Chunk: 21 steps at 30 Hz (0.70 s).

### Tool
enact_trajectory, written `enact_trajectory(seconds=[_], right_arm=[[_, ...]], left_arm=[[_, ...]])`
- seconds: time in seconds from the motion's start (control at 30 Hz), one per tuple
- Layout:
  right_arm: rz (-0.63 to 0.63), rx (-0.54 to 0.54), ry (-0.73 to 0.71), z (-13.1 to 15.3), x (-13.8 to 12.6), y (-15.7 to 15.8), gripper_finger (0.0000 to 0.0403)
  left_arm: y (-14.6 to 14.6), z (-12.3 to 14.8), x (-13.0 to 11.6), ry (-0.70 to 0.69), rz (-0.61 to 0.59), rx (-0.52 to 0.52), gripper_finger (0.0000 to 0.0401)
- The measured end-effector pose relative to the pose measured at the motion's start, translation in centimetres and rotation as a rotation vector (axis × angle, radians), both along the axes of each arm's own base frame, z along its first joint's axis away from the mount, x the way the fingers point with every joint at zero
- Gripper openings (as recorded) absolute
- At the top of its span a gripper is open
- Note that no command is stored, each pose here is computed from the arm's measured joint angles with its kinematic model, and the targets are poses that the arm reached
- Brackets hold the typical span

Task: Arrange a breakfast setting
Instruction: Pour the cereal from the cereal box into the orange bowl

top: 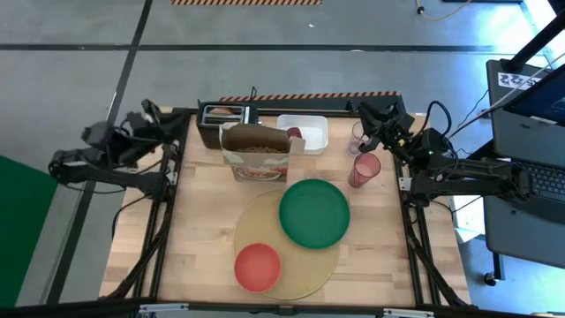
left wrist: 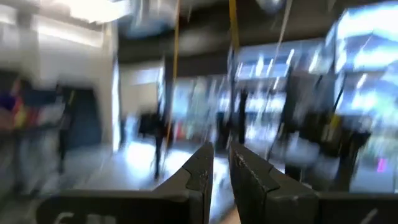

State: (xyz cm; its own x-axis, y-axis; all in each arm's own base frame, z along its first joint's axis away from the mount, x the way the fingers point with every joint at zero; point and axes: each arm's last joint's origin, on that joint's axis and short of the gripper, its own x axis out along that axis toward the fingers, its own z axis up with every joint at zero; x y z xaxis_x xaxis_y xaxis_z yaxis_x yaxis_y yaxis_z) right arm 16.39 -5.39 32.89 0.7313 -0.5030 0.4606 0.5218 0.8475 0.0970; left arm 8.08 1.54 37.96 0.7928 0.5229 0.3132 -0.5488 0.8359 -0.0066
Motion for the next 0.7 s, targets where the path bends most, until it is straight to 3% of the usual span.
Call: enact_trajectory(seconds=[0.17,0.3,0.4,0.57,0.7], right_arm=[[0.001,0.001,-0.003,0.0,0.0,0.0,0.0085],[0.012,0.008,-0.036,0.2,-0.1,0.0,0.0085],[0.061,0.014,-0.051,0.3,-0.1,0.1,0.0085],[0.116,0.010,-0.053,0.3,0.0,0.3,0.0085],[0.112,0.013,-0.054,0.3,0.0,0.3,0.0085]], left_arm=[[1.6,1.1,3.8,0.047,-0.071,0.062,0.0046],[4.1,1.3,5.1,0.129,0.034,0.050,0.0046],[5.8,1.3,4.0,0.171,0.123,0.014,0.0046],[6.7,0.6,0.8,0.275,0.128,-0.066,0.0046],[6.6,-1.3,-0.8,0.422,0.125,-0.200,0.0046]])
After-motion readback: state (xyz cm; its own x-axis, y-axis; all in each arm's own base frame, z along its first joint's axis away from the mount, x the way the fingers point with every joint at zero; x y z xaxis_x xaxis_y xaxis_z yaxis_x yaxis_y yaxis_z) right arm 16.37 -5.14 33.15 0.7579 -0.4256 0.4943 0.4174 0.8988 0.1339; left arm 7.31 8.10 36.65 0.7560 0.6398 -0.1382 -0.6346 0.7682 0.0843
